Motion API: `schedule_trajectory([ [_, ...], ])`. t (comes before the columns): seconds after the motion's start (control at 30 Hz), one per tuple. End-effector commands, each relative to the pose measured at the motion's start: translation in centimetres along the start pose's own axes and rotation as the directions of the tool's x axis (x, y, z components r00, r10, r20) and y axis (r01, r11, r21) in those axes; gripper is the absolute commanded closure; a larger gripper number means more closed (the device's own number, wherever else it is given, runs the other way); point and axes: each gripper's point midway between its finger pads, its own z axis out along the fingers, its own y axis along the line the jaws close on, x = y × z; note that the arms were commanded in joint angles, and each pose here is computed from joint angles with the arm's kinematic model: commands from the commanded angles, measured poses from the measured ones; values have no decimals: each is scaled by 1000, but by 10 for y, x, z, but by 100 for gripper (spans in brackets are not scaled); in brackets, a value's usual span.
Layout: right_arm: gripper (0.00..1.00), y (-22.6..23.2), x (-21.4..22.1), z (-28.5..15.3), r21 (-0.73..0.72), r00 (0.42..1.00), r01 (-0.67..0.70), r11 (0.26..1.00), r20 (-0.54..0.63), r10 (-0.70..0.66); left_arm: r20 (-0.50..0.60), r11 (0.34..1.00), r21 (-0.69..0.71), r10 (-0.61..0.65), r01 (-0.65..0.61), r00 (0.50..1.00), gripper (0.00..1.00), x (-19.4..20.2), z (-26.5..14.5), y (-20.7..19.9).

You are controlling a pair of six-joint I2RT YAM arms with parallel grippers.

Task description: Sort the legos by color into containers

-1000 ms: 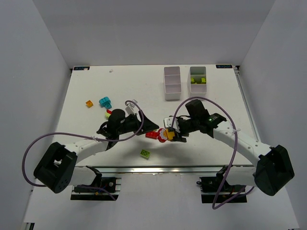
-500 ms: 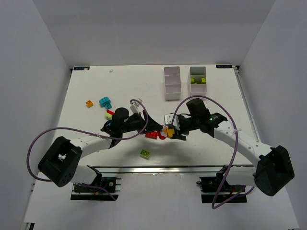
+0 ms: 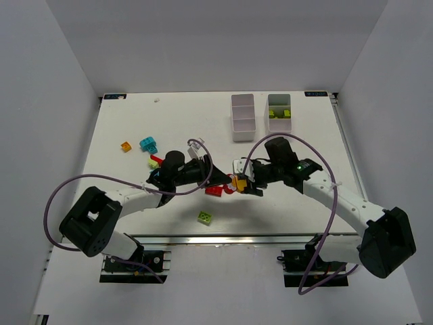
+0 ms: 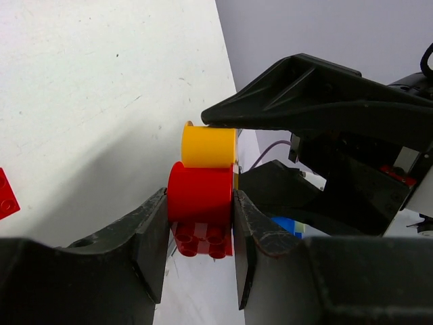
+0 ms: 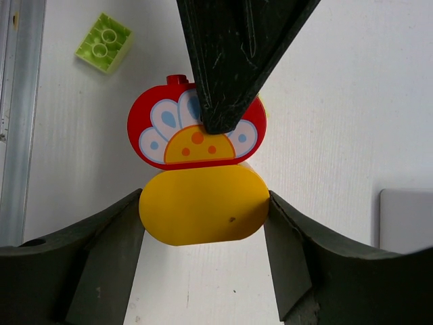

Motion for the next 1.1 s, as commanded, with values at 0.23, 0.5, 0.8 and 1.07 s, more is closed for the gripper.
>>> schedule_trajectory([
  [0.23,100,-35,20,-42,161,998,-54,985,16,52,89,994,65,87,-93,992,100,-52,-12,-29],
  [0.5,100,-88,47,-95,358,989,-139,923,12,145,84,977,-25,214,-213,973,100,-90,-10,-27],
  [0.8,100,-132,75,-158,560,946,-309,769,99,309,136,919,-52,395,-392,908,100,-144,15,-48],
  [1.07,100,-158,99,-220,632,882,-455,628,220,417,83,842,-20,538,-539,839,100,-164,65,-60],
])
